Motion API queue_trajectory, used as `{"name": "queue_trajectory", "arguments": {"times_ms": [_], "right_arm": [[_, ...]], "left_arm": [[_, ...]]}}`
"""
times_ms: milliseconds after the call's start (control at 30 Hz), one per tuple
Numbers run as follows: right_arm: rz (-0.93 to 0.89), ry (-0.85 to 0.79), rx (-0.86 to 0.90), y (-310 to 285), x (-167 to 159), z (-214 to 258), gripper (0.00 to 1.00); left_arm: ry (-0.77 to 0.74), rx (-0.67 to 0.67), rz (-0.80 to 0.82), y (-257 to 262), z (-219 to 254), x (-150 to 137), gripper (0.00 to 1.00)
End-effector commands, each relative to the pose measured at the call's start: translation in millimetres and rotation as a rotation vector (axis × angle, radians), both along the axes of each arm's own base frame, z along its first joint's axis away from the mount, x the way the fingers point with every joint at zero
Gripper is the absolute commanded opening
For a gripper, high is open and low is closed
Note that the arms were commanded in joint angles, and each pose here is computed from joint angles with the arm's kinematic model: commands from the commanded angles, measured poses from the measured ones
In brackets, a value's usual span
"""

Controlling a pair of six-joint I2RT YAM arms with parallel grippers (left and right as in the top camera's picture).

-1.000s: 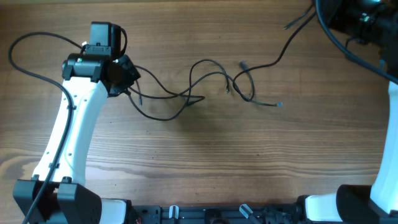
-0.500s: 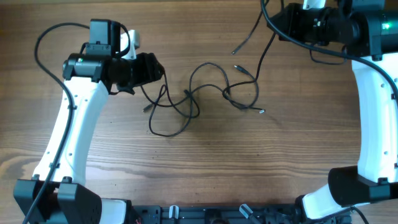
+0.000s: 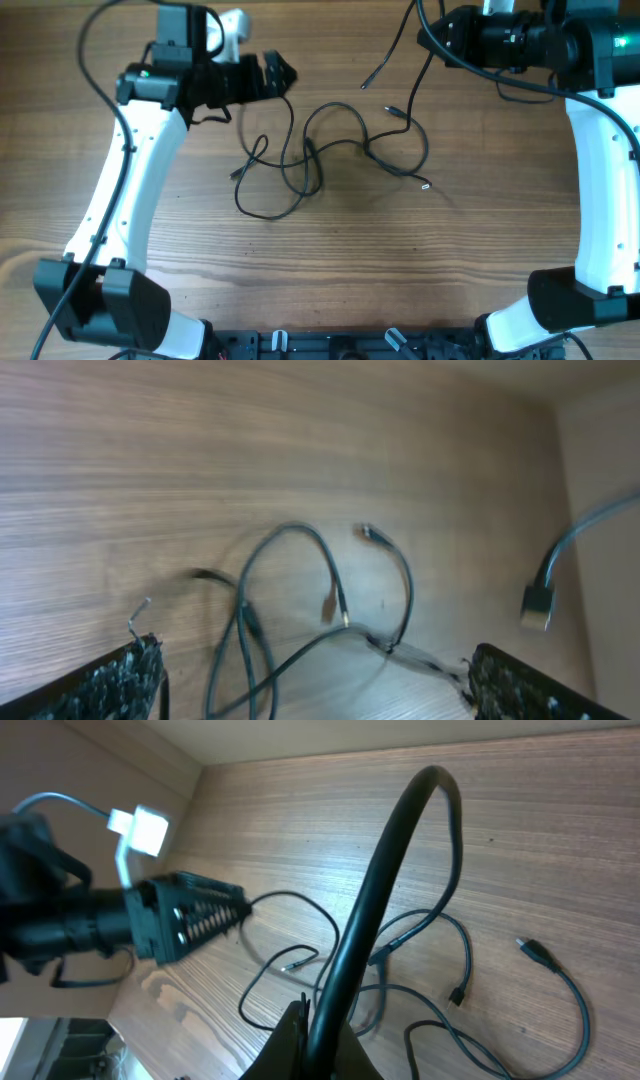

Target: Untangle cables

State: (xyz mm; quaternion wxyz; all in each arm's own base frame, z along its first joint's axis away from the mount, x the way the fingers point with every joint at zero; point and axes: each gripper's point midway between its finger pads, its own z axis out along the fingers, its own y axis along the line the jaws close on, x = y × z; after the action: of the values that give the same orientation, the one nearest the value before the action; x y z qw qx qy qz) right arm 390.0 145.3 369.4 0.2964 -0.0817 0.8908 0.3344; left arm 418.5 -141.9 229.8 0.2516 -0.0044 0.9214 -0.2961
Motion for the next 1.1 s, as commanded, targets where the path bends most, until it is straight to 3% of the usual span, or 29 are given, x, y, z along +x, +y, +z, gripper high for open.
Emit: {"name": "queue_trajectory", "arguments": {"times_ms": [0, 33, 133, 233, 333, 567, 733, 967, 1000, 1033, 1067], "right_arm": [[0.021, -0.023, 0.006, 2.3, 0.9, 4.8, 0.04], [0.021, -0.023, 0.006, 2.3, 0.9, 4.8, 0.04], [0.021, -0.024, 0.006, 2.3, 0.9, 4.8, 0.04], [0.024, -0.024, 0.006, 2.6, 0.6, 4.8, 0.04], [0.064, -0.021, 0.047, 5.4, -4.5, 8.8, 0.04], [0.163, -0.079, 0.329, -30.1, -14.3, 51.1, 0.04], [0.163, -0.089, 0.364, -39.0, -15.6, 56.9, 0.04], [0.170, -0.089, 0.373, -38.0, -16.7, 58.1, 0.04], [0.180, -0.090, 0.383, -36.9, -18.0, 59.8, 0.04], [0.186, -0.091, 0.390, -36.3, -18.9, 60.9, 0.04], [0.185, -0.091, 0.389, -36.4, -18.8, 60.9, 0.04]], "left_arm": [[0.062, 0.186, 0.447, 66.9, 2.5, 9.2, 1.00], [0.092, 0.232, 0.486, 74.3, -5.1, 4.1, 1.00], [0.155, 0.200, 0.378, 41.7, -18.0, -7.5, 1.00], [0.164, 0.125, 0.034, -35.6, -35.7, -30.0, 0.93], [0.108, 0.016, -0.299, -100.6, -46.3, -52.3, 0.96], [0.022, -0.229, -0.531, -155.9, -38.8, -51.6, 0.99], [-0.139, -0.145, -0.633, -183.6, -39.6, -54.0, 0.99], [-0.205, -0.009, -0.681, -193.9, -61.4, -54.6, 0.94], [-0.196, 0.025, -0.666, -193.1, -71.2, -51.2, 0.90], [-0.184, 0.071, -0.642, -189.7, -84.4, -45.1, 0.74], [-0.172, 0.106, -0.623, -186.1, -95.1, -40.3, 0.43]]}}
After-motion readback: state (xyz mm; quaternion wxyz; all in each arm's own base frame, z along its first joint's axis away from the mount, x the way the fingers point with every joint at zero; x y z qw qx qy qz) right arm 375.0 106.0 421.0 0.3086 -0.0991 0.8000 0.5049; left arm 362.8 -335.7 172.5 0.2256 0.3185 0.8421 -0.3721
